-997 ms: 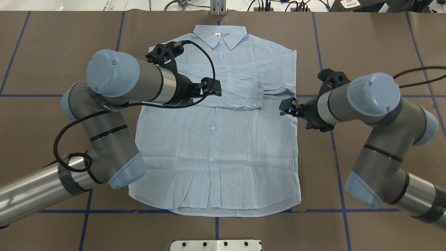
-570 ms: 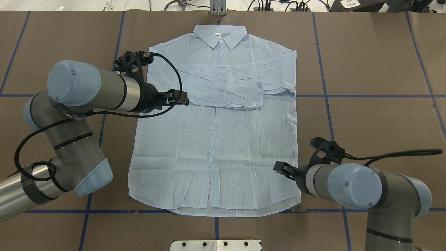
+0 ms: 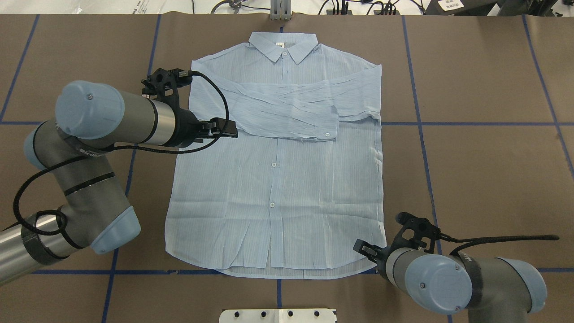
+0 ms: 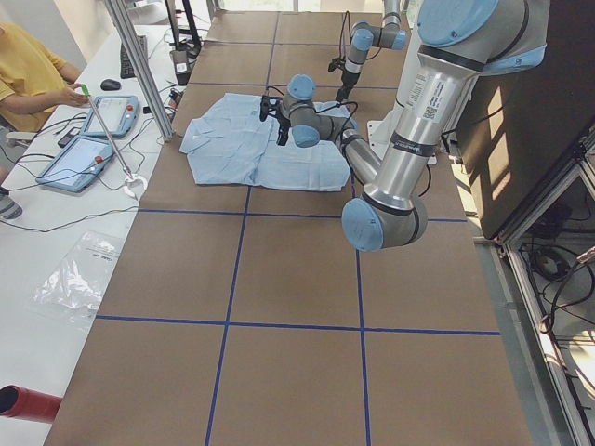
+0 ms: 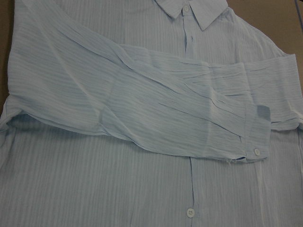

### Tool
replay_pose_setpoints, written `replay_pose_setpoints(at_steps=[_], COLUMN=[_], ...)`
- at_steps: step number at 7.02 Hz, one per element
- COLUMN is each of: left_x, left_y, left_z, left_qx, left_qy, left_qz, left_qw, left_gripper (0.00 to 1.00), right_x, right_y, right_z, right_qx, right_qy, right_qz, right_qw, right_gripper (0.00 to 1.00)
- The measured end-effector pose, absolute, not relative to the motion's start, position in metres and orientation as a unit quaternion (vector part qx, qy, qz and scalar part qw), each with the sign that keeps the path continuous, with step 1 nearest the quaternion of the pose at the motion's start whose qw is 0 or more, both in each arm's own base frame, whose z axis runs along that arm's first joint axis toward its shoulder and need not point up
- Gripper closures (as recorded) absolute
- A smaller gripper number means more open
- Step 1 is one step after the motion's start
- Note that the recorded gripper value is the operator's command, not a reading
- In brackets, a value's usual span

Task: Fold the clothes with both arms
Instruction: 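Release the sleeve and move both grippers to the shirt hem corners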

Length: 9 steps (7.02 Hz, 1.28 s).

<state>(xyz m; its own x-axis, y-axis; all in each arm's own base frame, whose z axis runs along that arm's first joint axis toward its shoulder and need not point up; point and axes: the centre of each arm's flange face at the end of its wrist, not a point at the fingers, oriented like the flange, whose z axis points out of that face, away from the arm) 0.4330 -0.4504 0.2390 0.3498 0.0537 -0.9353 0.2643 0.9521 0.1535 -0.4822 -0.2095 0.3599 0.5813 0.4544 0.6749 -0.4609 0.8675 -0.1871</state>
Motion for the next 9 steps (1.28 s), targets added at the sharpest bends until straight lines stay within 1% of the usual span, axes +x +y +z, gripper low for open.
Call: replay_pose_setpoints(at_steps=[1,2,4,5,6,7,9], left_x=[0.4337,0.4344,0.4349,0.4349,0.4351,0.4352,0.4353], left_y=[-0.45,-0.4498,-0.4497,-0.4497,-0.4498,-0.4498,-0.4499], left_z=[0.2394,0.2399,0.2403,0.2403,0.2406,0.2408,0.241], left_qx=[0.139,0.138,0.138,0.137,0.137,0.137,0.137], left_qy=[0.566,0.566,0.566,0.566,0.566,0.566,0.566], left_qz=[-0.066,-0.066,-0.067,-0.067,-0.067,-0.067,-0.067], left_qw=[0.81,0.81,0.81,0.81,0.81,0.81,0.81], left_gripper=[0.01,0.01,0.01,0.01,0.01,0.01,0.01], right_x=[-0.4821,-0.4827,-0.4847,-0.4853,-0.4861,-0.4866,-0.4862], right_y=[-0.2095,-0.2092,-0.2083,-0.208,-0.2075,-0.2073,-0.2075], right_z=[0.362,0.3641,0.3664,0.367,0.3667,0.366,0.3644], right_qx=[0.005,0.006,0.007,0.007,0.007,0.006,0.004], right_qy=[-0.374,-0.369,-0.357,-0.355,-0.355,-0.355,-0.356], right_qz=[0.258,0.258,0.258,0.258,0.257,0.258,0.259], right_qw=[0.891,0.893,0.898,0.899,0.899,0.899,0.898], right_gripper=[0.2,0.25,0.32,0.53,0.95,1.0,1.0])
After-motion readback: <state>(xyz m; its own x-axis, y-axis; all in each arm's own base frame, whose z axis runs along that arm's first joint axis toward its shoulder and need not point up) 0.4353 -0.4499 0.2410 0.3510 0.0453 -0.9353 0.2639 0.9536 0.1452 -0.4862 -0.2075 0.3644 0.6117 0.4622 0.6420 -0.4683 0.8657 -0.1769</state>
